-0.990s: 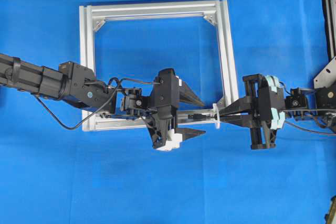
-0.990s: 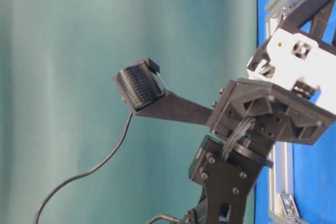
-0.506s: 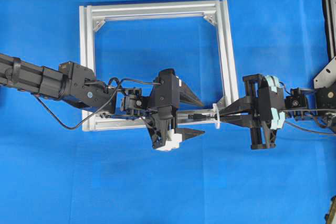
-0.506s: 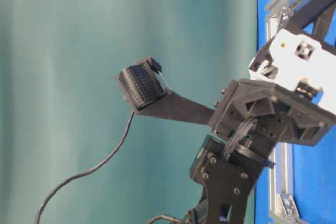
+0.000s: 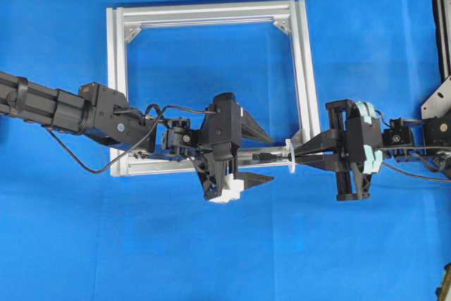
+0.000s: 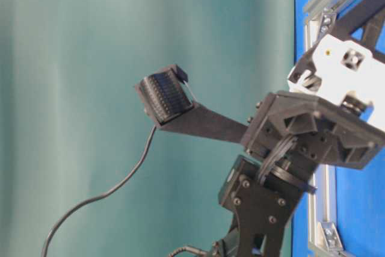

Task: Insert the wire through the string loop located on the right side.
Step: 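Close the left gripper on the USB plug beyond the loop, then open the right gripper and pull the cable leftward with the left gripper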

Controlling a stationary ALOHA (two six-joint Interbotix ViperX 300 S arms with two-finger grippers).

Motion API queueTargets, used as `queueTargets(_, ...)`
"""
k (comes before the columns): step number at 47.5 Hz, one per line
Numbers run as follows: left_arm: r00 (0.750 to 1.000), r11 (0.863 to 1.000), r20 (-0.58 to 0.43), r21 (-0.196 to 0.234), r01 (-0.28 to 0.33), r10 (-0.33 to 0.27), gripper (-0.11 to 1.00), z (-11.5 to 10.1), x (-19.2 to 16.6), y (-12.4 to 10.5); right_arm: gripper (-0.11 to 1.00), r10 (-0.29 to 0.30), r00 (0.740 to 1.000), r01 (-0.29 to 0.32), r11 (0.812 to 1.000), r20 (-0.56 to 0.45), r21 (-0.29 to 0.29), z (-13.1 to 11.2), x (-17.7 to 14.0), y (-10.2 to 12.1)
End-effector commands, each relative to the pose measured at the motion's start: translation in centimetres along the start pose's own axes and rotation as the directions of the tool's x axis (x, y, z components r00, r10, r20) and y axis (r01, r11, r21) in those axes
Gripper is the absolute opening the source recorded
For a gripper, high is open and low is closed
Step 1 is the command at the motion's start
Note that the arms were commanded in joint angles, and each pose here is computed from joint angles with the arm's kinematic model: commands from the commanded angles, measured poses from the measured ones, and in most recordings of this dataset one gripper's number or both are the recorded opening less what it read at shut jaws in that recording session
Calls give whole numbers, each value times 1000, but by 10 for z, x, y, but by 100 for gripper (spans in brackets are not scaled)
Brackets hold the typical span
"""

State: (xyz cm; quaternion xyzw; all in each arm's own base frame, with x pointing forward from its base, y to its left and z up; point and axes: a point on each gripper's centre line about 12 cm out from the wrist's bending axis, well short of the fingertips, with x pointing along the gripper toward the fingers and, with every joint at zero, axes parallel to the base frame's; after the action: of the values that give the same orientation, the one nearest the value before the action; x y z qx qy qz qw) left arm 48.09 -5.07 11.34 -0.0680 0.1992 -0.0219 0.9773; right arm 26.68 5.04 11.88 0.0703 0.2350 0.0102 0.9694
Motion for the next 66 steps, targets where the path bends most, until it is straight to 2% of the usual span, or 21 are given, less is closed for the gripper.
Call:
queueTargets(1,1000,1000,23,-3,4,-4,86,14,1,-2,-3,3,1000,-3,1000,27,4,8,2,1)
queueTargets(7,1000,1000,-2,-9,2,-2,72,16,6,-2,-3,2,1000,-2,1000,25,4,8,2,1)
queueTargets(15,1000,1000,-2,10,3,-3,23,19,9,-3,-3,3,1000,-3,1000,27,4,8,2,1)
queueTargets(17,1000,1000,0,15,3,-3,16,19,9,-3,-3,2,1000,-3,1000,24,4,7,1,1)
queueTargets(52,1000,1000,-11,25,4,-3,17,16,6,-3,-1,3,1000,-3,1000,2,5,6,0,1)
queueTargets(55,1000,1000,-11,23,3,-3,16,16,6,-3,6,1,1000,-1,1000,-2,7,6,0,0)
queueTargets(58,1000,1000,-13,23,3,-3,16,15,6,-3,18,-2,1000,2,1000,-9,10,6,0,-1)
queueTargets(66,1000,1000,-17,24,4,-3,17,13,5,-3,70,-18,1000,18,1000,-20,18,5,0,-6)
